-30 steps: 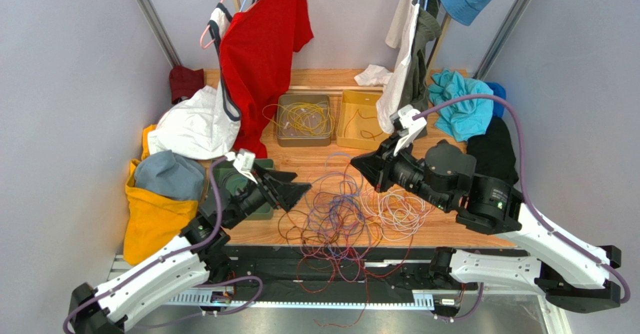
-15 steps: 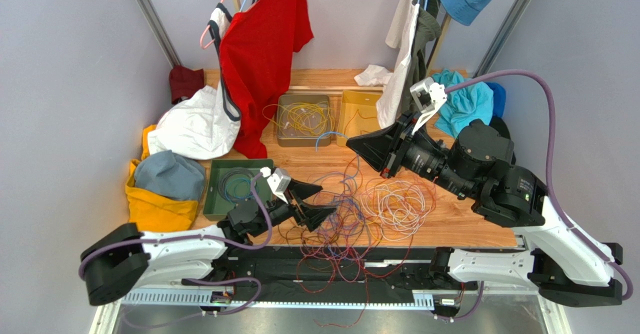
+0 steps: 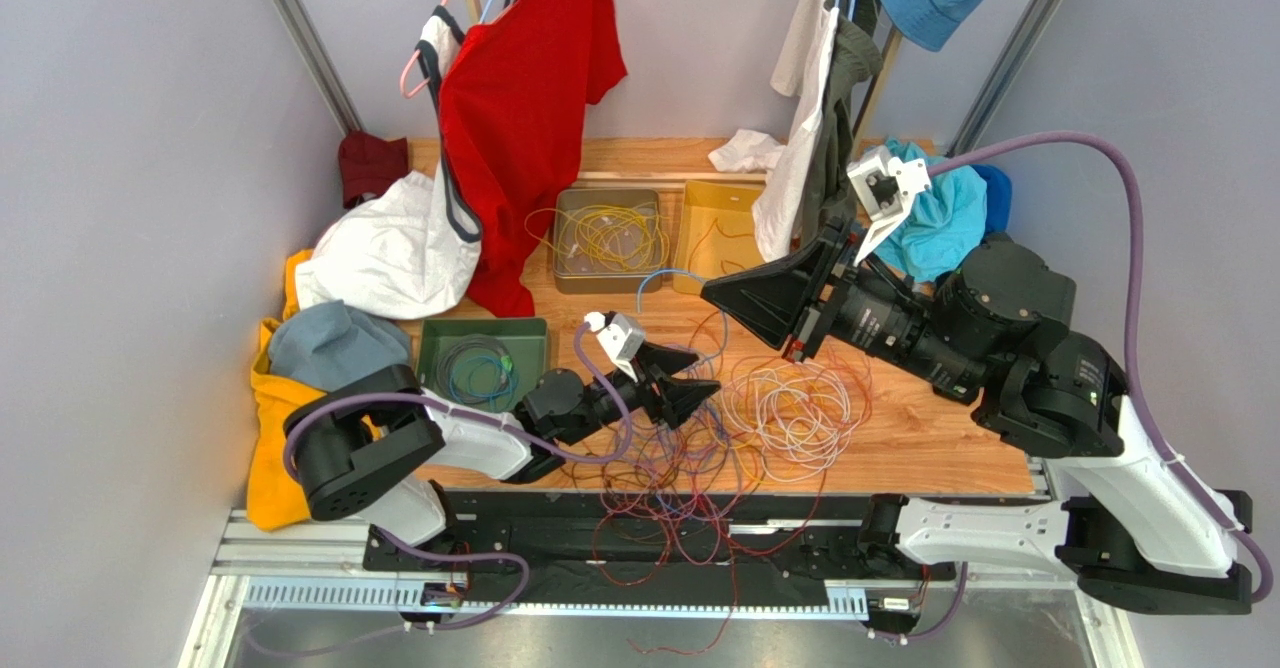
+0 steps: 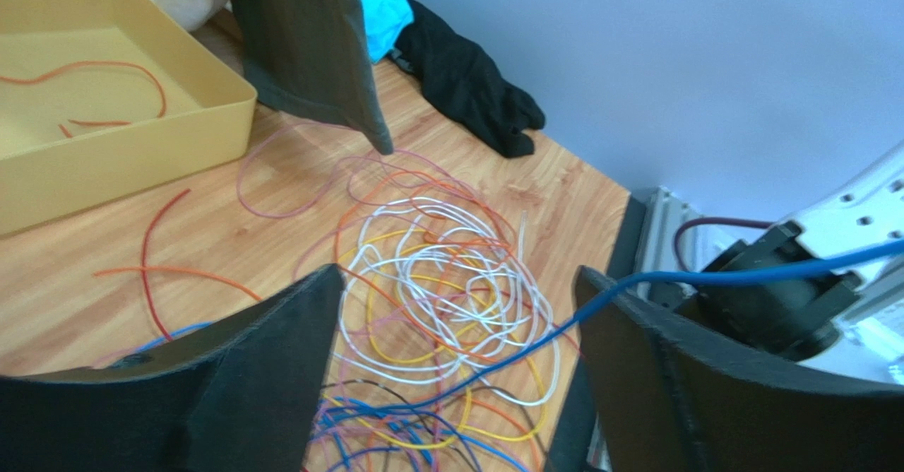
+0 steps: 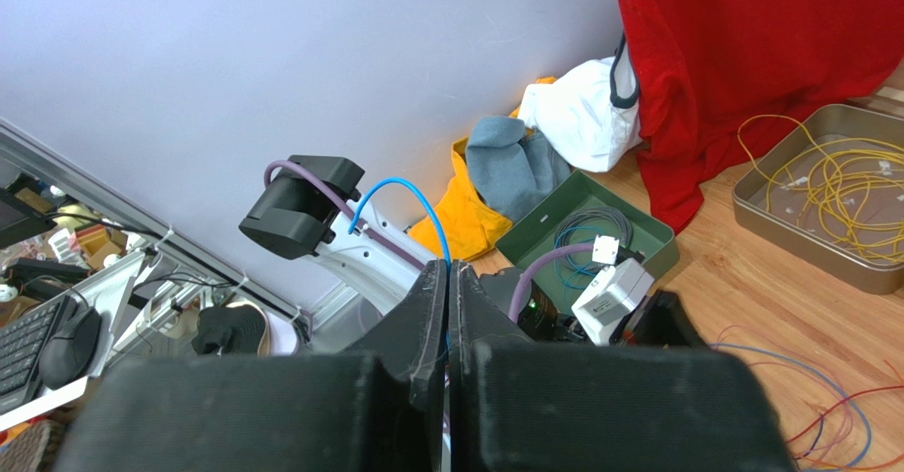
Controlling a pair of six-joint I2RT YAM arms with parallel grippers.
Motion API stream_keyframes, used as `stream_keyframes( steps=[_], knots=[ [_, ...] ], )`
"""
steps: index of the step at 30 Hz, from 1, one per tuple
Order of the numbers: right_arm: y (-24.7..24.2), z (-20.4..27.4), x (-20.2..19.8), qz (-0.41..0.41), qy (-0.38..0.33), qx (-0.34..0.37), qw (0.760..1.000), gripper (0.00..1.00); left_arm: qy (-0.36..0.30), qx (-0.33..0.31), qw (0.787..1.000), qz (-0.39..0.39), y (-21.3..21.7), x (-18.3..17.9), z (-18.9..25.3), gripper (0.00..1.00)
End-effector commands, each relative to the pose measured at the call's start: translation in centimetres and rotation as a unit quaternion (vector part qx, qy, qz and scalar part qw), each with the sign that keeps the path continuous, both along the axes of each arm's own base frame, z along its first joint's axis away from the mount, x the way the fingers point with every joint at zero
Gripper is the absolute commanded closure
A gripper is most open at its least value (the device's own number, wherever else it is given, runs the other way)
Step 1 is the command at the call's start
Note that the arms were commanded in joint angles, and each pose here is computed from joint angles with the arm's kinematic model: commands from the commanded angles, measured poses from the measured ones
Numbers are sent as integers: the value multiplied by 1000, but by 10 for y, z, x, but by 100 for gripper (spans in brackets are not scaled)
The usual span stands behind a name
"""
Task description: Untangle the cables
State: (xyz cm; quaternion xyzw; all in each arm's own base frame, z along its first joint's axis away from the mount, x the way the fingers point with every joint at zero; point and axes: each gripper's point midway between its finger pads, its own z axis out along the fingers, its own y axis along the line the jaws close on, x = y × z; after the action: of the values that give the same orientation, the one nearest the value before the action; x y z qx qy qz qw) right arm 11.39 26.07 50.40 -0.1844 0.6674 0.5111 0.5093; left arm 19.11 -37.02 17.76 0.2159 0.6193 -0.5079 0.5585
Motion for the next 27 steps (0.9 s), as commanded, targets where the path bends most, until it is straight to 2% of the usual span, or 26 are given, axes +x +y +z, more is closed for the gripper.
stream_keyframes(
  steps=[1,3,7,8,9,10,11,12,13,14,15,16,17,18,19,20,21,23,24,26,27],
  knots=[
    [-23,13,-4,-16,-14,20,1000,100,-56,-89,994,4,5,-2,54,65],
    [-30,9,-3,-27,-17,20,999,100,-40,-84,996,11,11,-3,52,100],
    [-40,-5,-1,-44,-16,17,999,100,-10,-52,997,56,37,0,51,100],
    [-43,-9,-1,-49,-15,18,999,92,-14,-72,995,68,51,-2,80,100],
    [-49,-17,-1,-55,-13,17,998,82,37,4,993,109,55,11,64,100],
    [-52,-23,-1,-60,-13,16,998,71,59,33,988,137,65,16,69,100],
    [-56,-30,0,-67,-11,15,998,55,71,49,982,166,80,20,83,100],
    [-68,-32,0,-81,-9,26,996,50,72,102,975,186,93,22,101,100],
    [-66,-54,5,-92,1,8,996,48,65,117,972,192,102,21,118,100],
    [-69,-63,5,-97,5,7,995,44,59,168,964,196,114,18,118,100],
    [-78,-69,6,-111,10,17,994,43,42,138,968,204,121,17,172,100],
    [-75,-92,10,-119,21,1,993,42,39,141,967,209,126,16,189,100],
    [-76,-104,11,-124,28,-4,992,42,47,181,960,208,131,14,186,100],
    [-81,-110,11,-131,31,0,991,41,35,149,966,210,137,11,232,100],
    [-75,-134,14,-132,43,-16,990,41,36,152,965,211,140,10,244,100],
    [-72,-143,15,-132,46,-20,990,41,46,184,959,210,138,11,238,100],
    [-70,-150,13,-124,48,-18,991,41,36,160,965,205,141,7,270,100],
    [-56,-177,15,-115,59,-31,991,41,36,172,963,203,138,9,278,100],
    [-49,-187,14,-106,63,-39,992,40,27,151,967,203,141,6,301,100],
    [-37,-206,16,-97,69,-50,992,40,25,163,965,206,138,10,307,100],
    [-30,-214,16,-90,75,-60,991,41,19,146,965,218,146,10,325,100]
  ],
)
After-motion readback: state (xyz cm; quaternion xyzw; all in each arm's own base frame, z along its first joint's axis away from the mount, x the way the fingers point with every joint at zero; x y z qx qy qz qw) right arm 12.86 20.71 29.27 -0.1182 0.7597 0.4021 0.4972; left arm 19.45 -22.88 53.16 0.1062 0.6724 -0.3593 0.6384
